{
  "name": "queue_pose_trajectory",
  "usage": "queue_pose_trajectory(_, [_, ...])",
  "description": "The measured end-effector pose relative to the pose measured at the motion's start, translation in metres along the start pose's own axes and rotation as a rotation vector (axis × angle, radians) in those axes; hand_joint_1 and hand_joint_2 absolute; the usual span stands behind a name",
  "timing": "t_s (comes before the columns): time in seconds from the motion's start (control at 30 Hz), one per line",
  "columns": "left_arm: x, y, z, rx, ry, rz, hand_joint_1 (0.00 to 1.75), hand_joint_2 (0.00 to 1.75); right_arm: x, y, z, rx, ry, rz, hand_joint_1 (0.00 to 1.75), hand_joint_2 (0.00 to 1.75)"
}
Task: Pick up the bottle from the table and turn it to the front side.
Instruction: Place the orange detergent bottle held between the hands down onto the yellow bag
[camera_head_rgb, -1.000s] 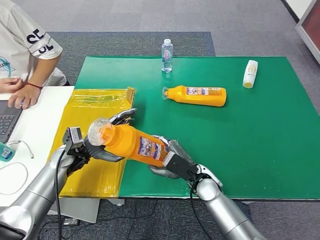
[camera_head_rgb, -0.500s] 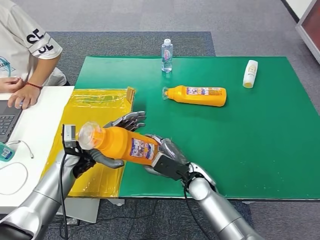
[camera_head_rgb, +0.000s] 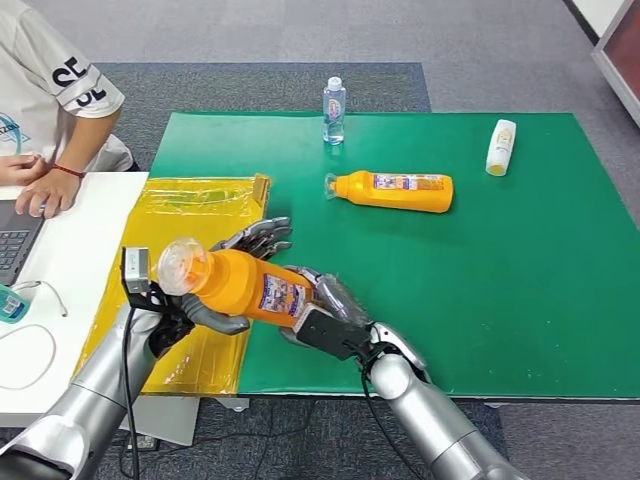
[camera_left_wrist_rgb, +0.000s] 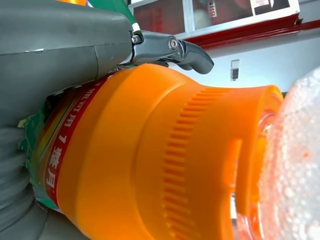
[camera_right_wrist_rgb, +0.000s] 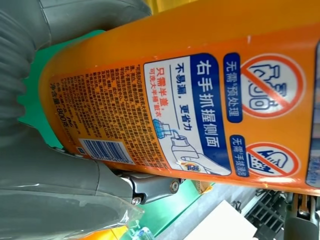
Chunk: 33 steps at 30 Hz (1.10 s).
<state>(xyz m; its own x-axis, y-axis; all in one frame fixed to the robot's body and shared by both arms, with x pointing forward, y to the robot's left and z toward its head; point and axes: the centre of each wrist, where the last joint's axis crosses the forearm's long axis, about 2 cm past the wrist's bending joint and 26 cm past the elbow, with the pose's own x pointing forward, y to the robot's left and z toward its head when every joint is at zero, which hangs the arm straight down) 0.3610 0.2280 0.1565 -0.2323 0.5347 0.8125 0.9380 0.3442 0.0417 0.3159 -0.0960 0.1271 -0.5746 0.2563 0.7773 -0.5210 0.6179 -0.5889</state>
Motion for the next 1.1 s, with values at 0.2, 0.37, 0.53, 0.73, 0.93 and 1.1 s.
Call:
queue_pose_trajectory(0.2, [0.000,0.000,0.001,0.000,0.007,-0.002,1.75,1.75,-0.001,0.001,0.001,0.002,0.008,0.003,1.75,1.75])
queue_pose_trajectory(0.37, [0.000,0.000,0.002,0.003,0.010,-0.004,1.75,1.75,-0.001,0.002,0.001,0.002,0.011,0.004,1.75,1.75])
queue_pose_trajectory(0.53, [-0.001,0.000,0.004,0.009,0.011,-0.005,1.75,1.75,-0.001,0.003,0.002,0.001,0.014,0.007,1.75,1.75])
queue_pose_trajectory(0.73, [-0.003,-0.002,0.005,0.019,0.012,-0.004,1.75,1.75,-0.001,0.006,0.003,0.002,0.020,0.008,1.75,1.75])
queue_pose_trajectory(0.93, [-0.007,-0.006,0.007,0.040,0.014,-0.010,1.75,1.75,-0.002,0.008,0.005,-0.002,0.027,-0.002,0.40,1.75])
queue_pose_trajectory(1.1, [-0.008,-0.013,0.008,0.073,0.029,-0.068,1.75,1.75,-0.006,0.008,0.011,-0.028,0.037,-0.079,0.00,1.75])
